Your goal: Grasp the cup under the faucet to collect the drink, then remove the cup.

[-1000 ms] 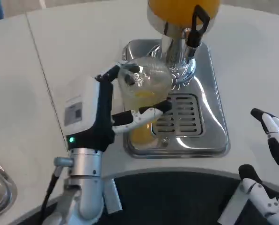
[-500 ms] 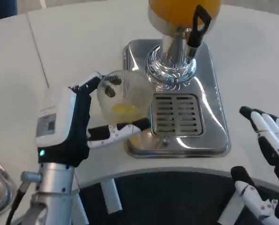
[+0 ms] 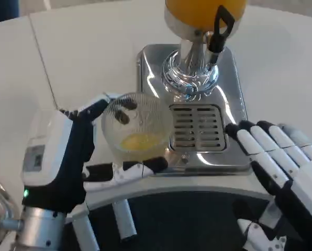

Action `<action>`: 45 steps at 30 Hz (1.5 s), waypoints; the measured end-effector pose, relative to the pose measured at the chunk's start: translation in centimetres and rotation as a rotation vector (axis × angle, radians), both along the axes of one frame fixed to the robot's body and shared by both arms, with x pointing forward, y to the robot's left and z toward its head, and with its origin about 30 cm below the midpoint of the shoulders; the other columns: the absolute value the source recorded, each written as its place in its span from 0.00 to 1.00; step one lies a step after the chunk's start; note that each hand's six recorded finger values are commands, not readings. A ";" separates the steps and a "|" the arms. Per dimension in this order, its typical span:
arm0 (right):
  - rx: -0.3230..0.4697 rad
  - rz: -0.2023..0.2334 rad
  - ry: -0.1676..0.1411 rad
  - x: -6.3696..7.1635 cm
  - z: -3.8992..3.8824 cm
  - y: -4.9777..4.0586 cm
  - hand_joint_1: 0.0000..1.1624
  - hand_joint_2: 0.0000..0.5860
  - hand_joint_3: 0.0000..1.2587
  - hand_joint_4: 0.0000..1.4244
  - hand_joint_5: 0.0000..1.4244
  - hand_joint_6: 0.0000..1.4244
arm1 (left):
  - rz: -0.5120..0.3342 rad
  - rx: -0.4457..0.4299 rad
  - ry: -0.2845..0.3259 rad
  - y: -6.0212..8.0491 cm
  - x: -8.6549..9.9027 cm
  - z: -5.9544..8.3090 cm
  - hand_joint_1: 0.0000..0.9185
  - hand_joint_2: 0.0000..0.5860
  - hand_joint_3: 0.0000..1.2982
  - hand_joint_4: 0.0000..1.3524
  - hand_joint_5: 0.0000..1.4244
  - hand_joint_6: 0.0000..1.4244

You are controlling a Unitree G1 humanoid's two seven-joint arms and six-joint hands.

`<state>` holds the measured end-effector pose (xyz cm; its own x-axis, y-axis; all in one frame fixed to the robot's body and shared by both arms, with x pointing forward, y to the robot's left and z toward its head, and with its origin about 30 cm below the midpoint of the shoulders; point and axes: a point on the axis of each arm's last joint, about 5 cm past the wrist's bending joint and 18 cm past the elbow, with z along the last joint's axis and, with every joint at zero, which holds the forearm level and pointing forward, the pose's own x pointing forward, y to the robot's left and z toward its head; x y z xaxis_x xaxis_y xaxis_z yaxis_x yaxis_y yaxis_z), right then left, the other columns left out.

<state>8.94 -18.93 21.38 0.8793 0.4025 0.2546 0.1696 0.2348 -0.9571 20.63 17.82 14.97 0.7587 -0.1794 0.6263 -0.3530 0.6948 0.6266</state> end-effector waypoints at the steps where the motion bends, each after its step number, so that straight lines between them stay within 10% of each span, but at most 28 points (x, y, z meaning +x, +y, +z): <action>1: -0.007 0.016 -0.006 0.0 -0.04 0.04 0.14 0.96 0.00 0.00 0.00 0.00 | -0.010 -0.003 0.008 0.0 -0.5 -0.1 0.67 0.00 0.85 0.91 1.00 1.00; 27: -0.027 0.240 -0.016 -2.5 -0.34 0.33 0.07 1.00 0.00 0.00 0.00 0.00 | -0.054 0.012 0.031 1.5 -6.4 0.3 0.68 0.00 0.85 0.91 1.00 1.00; 45: 0.004 0.253 -0.001 -3.2 -0.19 0.62 0.05 1.00 0.00 0.00 0.00 0.00 | -0.032 0.005 0.016 1.4 -7.5 0.0 0.68 0.00 0.85 0.91 1.00 1.00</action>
<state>5.78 -18.31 21.19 0.7503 0.6088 0.2577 0.1063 0.2736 -0.9560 13.09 19.25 15.00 0.7626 -0.2070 0.6129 -0.3205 0.7021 0.6359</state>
